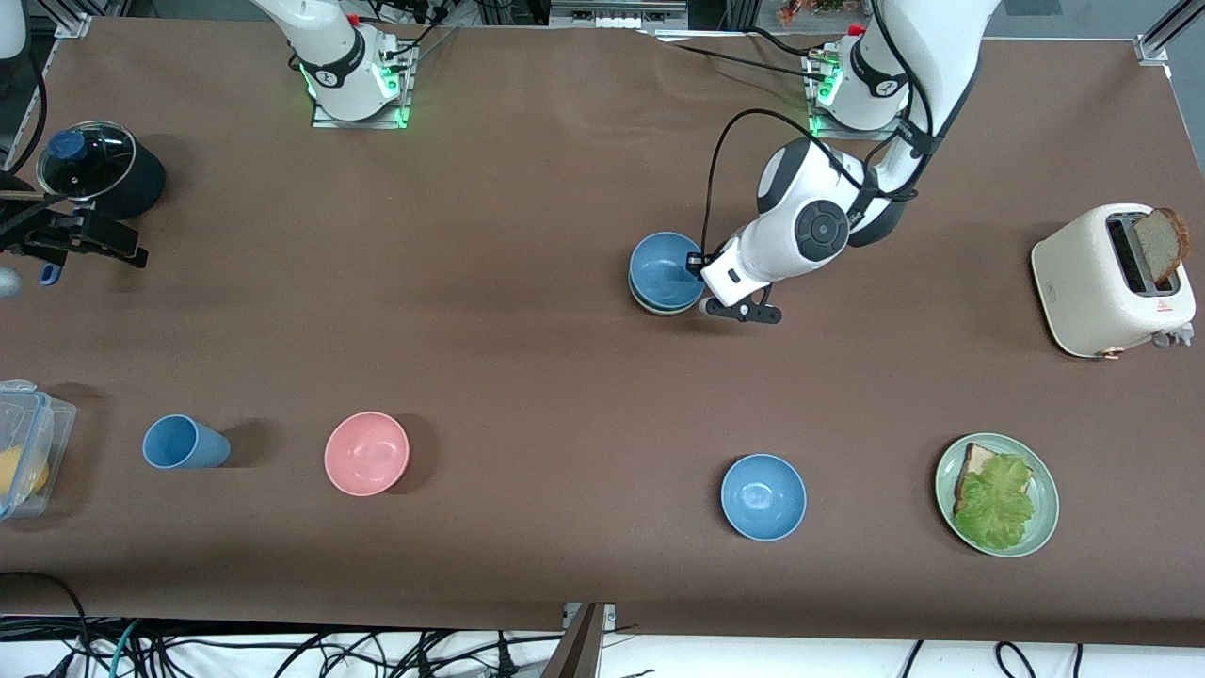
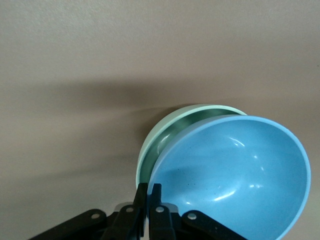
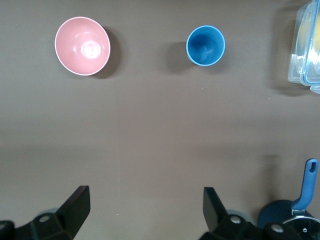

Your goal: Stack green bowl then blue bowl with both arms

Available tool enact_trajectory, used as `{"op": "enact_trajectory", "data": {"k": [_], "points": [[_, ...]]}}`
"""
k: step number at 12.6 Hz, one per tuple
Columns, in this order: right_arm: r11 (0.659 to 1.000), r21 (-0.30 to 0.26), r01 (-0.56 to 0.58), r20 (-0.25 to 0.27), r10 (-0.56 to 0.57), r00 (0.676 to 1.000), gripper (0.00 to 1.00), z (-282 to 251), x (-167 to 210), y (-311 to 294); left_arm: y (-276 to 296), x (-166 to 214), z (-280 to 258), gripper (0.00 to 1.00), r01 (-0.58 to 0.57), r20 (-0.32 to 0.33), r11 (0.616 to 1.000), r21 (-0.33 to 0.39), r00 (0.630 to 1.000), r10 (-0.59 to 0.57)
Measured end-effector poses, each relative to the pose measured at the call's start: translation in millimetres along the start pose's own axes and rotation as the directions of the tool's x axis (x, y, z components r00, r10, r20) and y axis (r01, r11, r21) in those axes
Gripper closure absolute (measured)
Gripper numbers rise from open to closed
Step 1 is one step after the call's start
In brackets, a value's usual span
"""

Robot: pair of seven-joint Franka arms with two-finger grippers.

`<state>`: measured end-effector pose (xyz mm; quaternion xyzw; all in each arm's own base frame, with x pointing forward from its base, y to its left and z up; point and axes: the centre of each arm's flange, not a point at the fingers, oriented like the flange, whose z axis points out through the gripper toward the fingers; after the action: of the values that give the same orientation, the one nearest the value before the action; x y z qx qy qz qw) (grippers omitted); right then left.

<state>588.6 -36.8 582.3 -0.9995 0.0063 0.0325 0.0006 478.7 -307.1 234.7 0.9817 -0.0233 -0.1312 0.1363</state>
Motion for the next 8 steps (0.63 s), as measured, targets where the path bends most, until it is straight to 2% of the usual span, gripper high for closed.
{"op": "enact_trajectory", "data": {"k": [3, 4, 8], "points": [[1.000, 0.000, 0.000, 0.006, 0.000, 1.000, 0.00, 1.7, 0.3, 0.1, -1.4, -0.2, 3.3, 0.94, 0.005, 0.006, 1.000, 0.002, 1.000, -0.005], [1.000, 0.000, 0.000, 0.009, 0.000, 1.000, 0.00, 2.5, 0.5, 0.1, -2.1, -0.2, 4.0, 0.90, 0.006, 0.007, 1.000, 0.002, 1.000, -0.006], [1.000, 0.001, 0.000, 0.019, 0.000, 1.000, 0.00, 4.9, 0.7, 0.0, -4.7, 1.4, 3.0, 0.47, 0.012, 0.003, 1.000, 0.002, 1.000, -0.012]]}}
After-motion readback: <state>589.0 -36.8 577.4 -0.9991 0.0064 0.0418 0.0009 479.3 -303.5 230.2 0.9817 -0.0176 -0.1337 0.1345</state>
